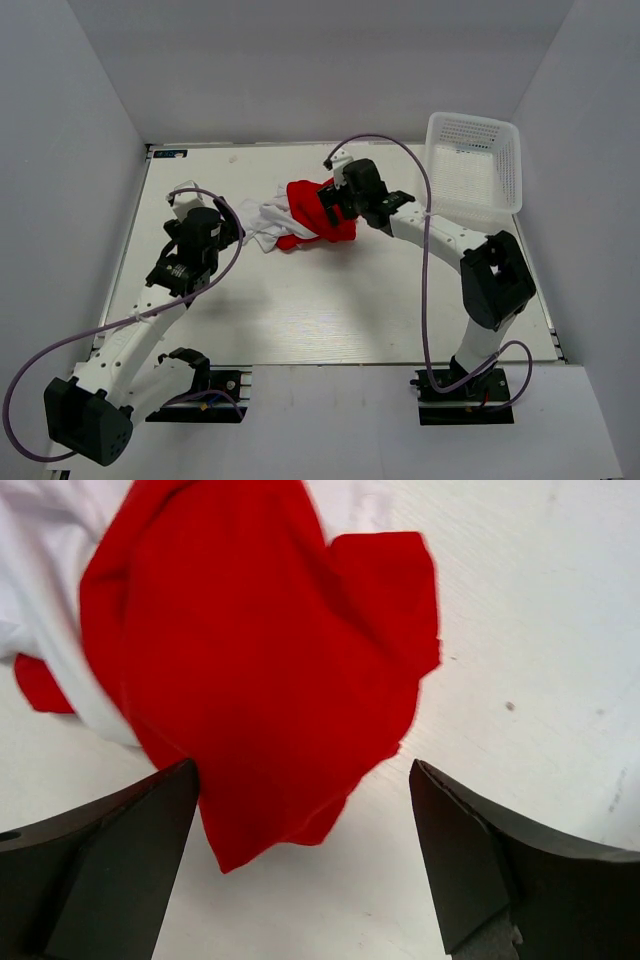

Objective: Fold and stack the t-shirts

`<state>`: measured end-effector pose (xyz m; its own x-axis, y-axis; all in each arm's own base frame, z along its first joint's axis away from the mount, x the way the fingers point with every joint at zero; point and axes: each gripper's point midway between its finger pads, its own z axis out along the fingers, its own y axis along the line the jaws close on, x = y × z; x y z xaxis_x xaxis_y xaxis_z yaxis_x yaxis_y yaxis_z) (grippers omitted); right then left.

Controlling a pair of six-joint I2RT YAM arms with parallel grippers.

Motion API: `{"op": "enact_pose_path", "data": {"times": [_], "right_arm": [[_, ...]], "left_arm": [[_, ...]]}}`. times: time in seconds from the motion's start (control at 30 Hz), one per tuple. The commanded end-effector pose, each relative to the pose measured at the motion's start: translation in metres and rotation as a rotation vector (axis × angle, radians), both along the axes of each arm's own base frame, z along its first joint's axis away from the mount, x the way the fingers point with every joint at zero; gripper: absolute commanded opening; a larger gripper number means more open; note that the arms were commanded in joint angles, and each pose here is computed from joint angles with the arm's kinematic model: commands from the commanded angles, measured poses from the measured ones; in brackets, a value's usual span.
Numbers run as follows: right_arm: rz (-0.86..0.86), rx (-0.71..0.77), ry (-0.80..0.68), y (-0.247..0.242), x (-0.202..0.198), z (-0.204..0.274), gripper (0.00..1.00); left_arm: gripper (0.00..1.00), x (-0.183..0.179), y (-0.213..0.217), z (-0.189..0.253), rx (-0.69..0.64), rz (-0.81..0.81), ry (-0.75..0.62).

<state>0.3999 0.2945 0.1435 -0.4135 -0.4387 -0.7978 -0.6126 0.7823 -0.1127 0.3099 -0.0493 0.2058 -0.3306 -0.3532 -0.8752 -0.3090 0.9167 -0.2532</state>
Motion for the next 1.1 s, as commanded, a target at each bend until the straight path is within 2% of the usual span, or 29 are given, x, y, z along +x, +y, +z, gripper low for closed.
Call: {"op": "enact_pose_path", "data": {"times": [0.0,0.13,0.27,0.33,0.37,0.4,0.47,0.5,0.53,0.57,0.67,0.77,0.8,0.9,0.93,1.0,1.03,1.07], "right_arm": [[-0.096,0.083,-0.08,-0.009,0.013,0.034,0.9],[-0.034,0.099,0.002,0.001,0.011,0.007,0.9],[0.118,0.15,0.114,0.033,0.003,-0.024,0.9],[0.118,0.153,0.158,0.036,0.005,-0.035,0.81],[0.121,0.156,0.17,0.04,0.008,-0.04,0.69],[0.118,0.157,0.177,0.041,0.01,-0.04,0.36],[0.124,0.186,0.176,0.044,0.011,-0.029,0.07],[0.126,0.212,0.119,0.045,0.016,-0.005,0.0],[0.121,0.22,0.095,0.046,0.017,0.005,0.0],[0.131,0.223,-0.006,0.041,0.021,0.043,0.0],[0.06,0.254,-0.187,0.026,0.035,0.126,0.0],[0.058,0.287,-0.372,0.012,0.028,0.208,0.0],[0.064,0.328,-0.457,0.008,0.024,0.249,0.0],[0.052,0.36,-0.566,-0.003,0.018,0.3,0.0],[0.034,0.407,-0.65,-0.012,0.013,0.34,0.0],[-0.081,0.403,-0.707,-0.032,0.02,0.358,0.0],[-0.121,0.454,-0.81,-0.041,0.02,0.391,0.0],[-0.239,0.45,-0.859,-0.062,0.025,0.405,0.0]], "left_arm": [[1.0,0.003,0.0,0.014,-0.016,0.009,-0.034],[1.0,0.004,-0.003,0.011,-0.025,-0.007,-0.032],[1.0,0.004,-0.003,0.009,-0.013,-0.011,-0.022],[1.0,0.004,-0.003,0.009,-0.013,-0.011,-0.022],[1.0,0.004,-0.003,0.009,-0.013,-0.011,-0.022],[1.0,0.004,-0.003,0.009,-0.013,-0.011,-0.022],[1.0,0.004,-0.003,0.009,-0.013,-0.011,-0.022],[1.0,0.004,-0.003,0.011,-0.017,-0.011,-0.03],[1.0,0.004,-0.003,0.011,-0.017,-0.011,-0.03],[1.0,0.004,-0.001,0.012,-0.013,-0.003,-0.032],[1.0,0.003,-0.003,0.012,-0.02,-0.011,-0.039],[1.0,0.004,-0.005,0.013,-0.027,-0.019,-0.046],[1.0,0.004,-0.005,0.013,-0.027,-0.019,-0.046],[1.0,0.004,-0.006,0.013,-0.031,-0.028,-0.044],[1.0,0.004,-0.006,0.013,-0.031,-0.028,-0.044],[1.0,0.005,-0.007,0.01,-0.028,-0.027,-0.036],[1.0,0.005,-0.007,0.01,-0.028,-0.027,-0.036],[1.0,0.005,-0.007,0.01,-0.028,-0.027,-0.036]]}}
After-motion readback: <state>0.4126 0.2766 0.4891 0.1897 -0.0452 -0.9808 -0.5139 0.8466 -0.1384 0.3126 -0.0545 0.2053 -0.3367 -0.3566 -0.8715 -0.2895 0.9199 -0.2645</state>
